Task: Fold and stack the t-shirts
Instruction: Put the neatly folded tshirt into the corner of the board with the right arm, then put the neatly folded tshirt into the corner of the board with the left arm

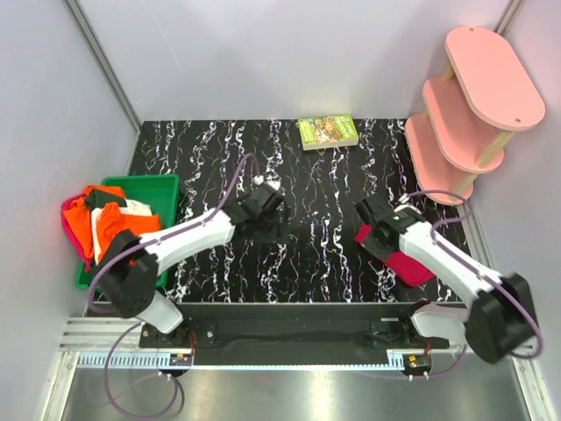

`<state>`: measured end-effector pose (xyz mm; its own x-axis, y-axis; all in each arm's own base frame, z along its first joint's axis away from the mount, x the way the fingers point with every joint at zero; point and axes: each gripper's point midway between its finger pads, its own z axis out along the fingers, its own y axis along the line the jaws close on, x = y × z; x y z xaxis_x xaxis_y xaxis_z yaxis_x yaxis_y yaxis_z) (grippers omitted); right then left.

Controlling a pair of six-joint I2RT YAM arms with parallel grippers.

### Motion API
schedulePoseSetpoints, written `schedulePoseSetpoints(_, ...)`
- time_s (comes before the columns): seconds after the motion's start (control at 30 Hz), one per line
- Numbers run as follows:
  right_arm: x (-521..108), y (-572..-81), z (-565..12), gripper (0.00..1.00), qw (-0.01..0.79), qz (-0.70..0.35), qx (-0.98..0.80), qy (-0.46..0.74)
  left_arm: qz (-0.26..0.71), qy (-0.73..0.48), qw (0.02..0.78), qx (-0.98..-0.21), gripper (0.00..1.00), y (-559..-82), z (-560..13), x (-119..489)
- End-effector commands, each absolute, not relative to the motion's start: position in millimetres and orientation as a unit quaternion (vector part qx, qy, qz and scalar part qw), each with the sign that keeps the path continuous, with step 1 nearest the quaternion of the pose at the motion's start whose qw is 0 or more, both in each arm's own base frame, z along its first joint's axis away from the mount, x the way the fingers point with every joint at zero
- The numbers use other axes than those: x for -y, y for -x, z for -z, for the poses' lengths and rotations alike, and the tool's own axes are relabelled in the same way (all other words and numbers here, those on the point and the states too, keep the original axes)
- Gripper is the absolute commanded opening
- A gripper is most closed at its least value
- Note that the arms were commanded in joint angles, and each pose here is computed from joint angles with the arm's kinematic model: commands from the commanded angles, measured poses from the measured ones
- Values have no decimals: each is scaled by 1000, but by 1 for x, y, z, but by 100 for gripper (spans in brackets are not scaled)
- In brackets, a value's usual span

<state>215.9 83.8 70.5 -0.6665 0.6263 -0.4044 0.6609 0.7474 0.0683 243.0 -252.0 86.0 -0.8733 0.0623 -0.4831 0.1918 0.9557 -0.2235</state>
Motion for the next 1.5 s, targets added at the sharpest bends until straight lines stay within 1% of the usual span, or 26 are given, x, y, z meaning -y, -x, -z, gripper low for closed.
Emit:
schedulePoseSetpoints(0.0,-81,-222,-102,0,287,3,-888,-359,195,-109,245,-944,81,-264,-100,300)
schedulePoseSetpoints(0.03,-78,-221,-105,0,294,7,-886,-359,213,-115,244,-939,81,-267,-106,311)
schedulePoseSetpoints(0.1,-66,-216,-109,0,305,28,-878,-366,232,-145,220,-936,81,-265,-95,332)
schedulePoseSetpoints(0.13,-62,-213,-110,0,306,35,-875,-373,249,-167,222,-928,80,-269,-104,348)
schedulePoseSetpoints(0.17,-57,-209,-109,0,305,45,-872,-380,242,-177,203,-932,80,-269,-89,355)
schedulePoseSetpoints(0.23,-58,-204,-105,0,296,45,-874,-384,253,-200,197,-926,78,-267,-93,375)
schedulePoseSetpoints(0.27,-59,-204,-104,0,292,43,-874,-385,249,-210,186,-927,78,-263,-82,383)
schedulePoseSetpoints(0.33,-60,-202,-102,0,287,43,-877,-383,260,-227,182,-921,77,-261,-84,398)
schedulePoseSetpoints(0.4,-61,-202,-103,0,290,46,-881,-370,258,-243,172,-919,76,-254,-72,409)
schedulePoseSetpoints(0.57,-40,-202,-117,0,331,77,-865,-370,274,-287,171,-902,69,-240,-68,446)
schedulePoseSetpoints(0.63,-30,-200,-120,0,345,93,-853,-381,298,-299,179,-889,68,-237,-74,461)
schedulePoseSetpoints(0.67,-28,-199,-121,0,348,92,-847,-392,299,-303,173,-888,68,-233,-68,466)
schedulePoseSetpoints(0.8,-31,-195,-116,0,330,97,-848,-404,322,-313,169,-877,67,-229,-71,494)
schedulePoseSetpoints(0.87,-38,-195,-114,0,312,95,-862,-388,325,-318,160,-876,67,-226,-63,502)
schedulePoseSetpoints(0.9,-39,-195,-113,0,307,96,-867,-381,332,-321,168,-871,67,-229,-69,510)
schedulePoseSetpoints(0.97,-42,-194,-113,0,298,98,-879,-358,328,-326,172,-870,68,-233,-64,514)
schedulePoseSetpoints(1.1,-43,-190,-119,0,304,79,-887,-337,316,-324,216,-865,72,-254,-72,522)
schedulePoseSetpoints(1.3,-35,-188,-140,0,359,30,-862,-356,322,-284,260,-865,74,-271,-81,524)
schedulePoseSetpoints(1.4,-33,-187,-136,0,355,38,-861,-362,322,-257,253,-875,73,-280,-71,521)
schedulePoseSetpoints(1.47,-33,-186,-132,0,348,46,-859,-372,330,-247,249,-876,71,-289,-73,526)
